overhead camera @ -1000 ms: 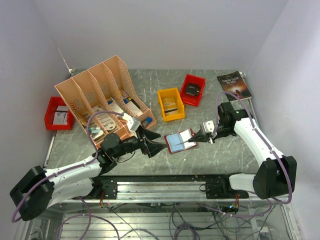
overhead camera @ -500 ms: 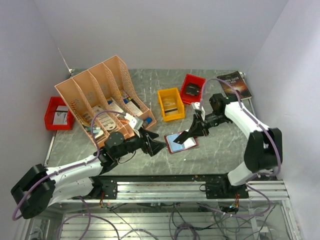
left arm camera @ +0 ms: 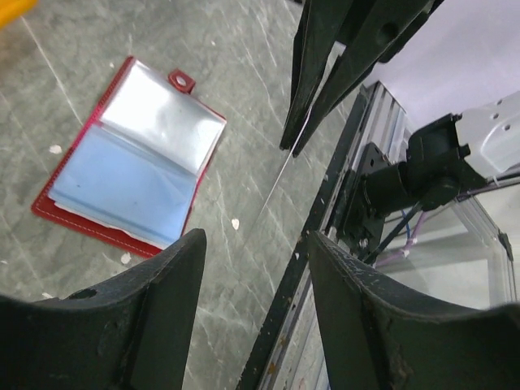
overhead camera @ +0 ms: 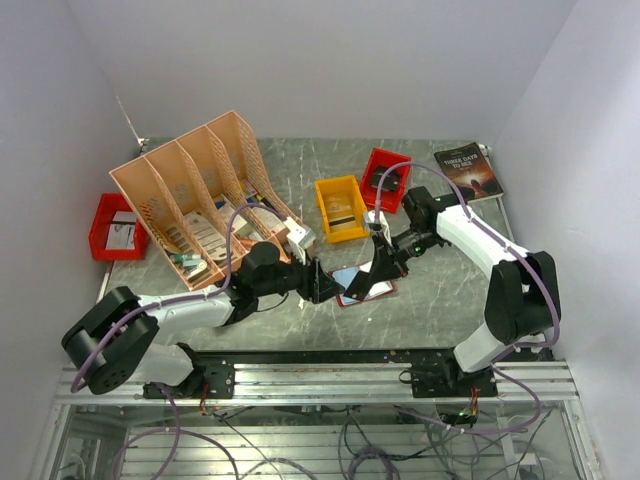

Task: Put the credit cards into the card holder
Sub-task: Pick up the credit card from the storage box.

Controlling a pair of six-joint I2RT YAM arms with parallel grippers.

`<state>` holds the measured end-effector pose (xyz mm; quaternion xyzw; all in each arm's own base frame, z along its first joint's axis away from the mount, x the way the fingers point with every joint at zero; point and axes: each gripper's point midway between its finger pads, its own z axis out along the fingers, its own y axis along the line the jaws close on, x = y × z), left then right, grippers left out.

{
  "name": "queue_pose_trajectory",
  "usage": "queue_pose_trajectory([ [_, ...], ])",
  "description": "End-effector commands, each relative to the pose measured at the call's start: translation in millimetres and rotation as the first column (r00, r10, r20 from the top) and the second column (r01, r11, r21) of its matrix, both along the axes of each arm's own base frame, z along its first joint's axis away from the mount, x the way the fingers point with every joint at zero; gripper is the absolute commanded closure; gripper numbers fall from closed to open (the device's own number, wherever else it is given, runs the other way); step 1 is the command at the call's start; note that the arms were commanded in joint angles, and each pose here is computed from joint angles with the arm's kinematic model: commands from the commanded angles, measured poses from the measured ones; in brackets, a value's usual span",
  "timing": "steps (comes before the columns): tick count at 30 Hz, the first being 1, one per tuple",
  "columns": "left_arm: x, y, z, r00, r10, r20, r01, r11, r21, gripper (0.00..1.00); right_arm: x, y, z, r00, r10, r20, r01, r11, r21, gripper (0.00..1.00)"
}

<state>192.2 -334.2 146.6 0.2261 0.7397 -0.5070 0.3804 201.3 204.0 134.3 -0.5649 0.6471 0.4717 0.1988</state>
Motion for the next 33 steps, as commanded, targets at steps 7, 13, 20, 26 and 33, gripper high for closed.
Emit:
queue_pose_trajectory([
  [7,-17.3,-20.4,11.1,0.985,-0.150,0.086,0.148,0.988,0.035,0.34,-6.9,6.2,8.4,0.999,0.028,0.020,-0.027,0.999,-0.017,1.00],
  [13,-23.1,-34.5,-0.3,0.981,-0.176,0.087,0.168,0.981,0.092,0.37,-10.6,9.0,12.8,0.998,0.051,0.023,-0.051,0.999,-0.005,1.00],
  [20,-22.8,-44.1,-3.9,0.979,-0.185,0.084,0.177,0.980,0.093,0.50,-12.5,10.7,17.0,0.997,0.063,0.039,-0.063,0.998,0.008,1.00],
  [26,-27.0,-51.1,-8.5,0.975,-0.211,0.062,0.206,0.975,0.079,0.76,-15.1,11.5,19.7,0.997,0.065,0.041,-0.065,0.998,0.021,1.00],
  [33,-28.8,-48.6,2.6,0.979,-0.189,0.076,0.188,0.982,0.017,0.93,-17.4,11.7,27.6,0.995,0.055,0.084,-0.058,0.997,0.043,0.78],
])
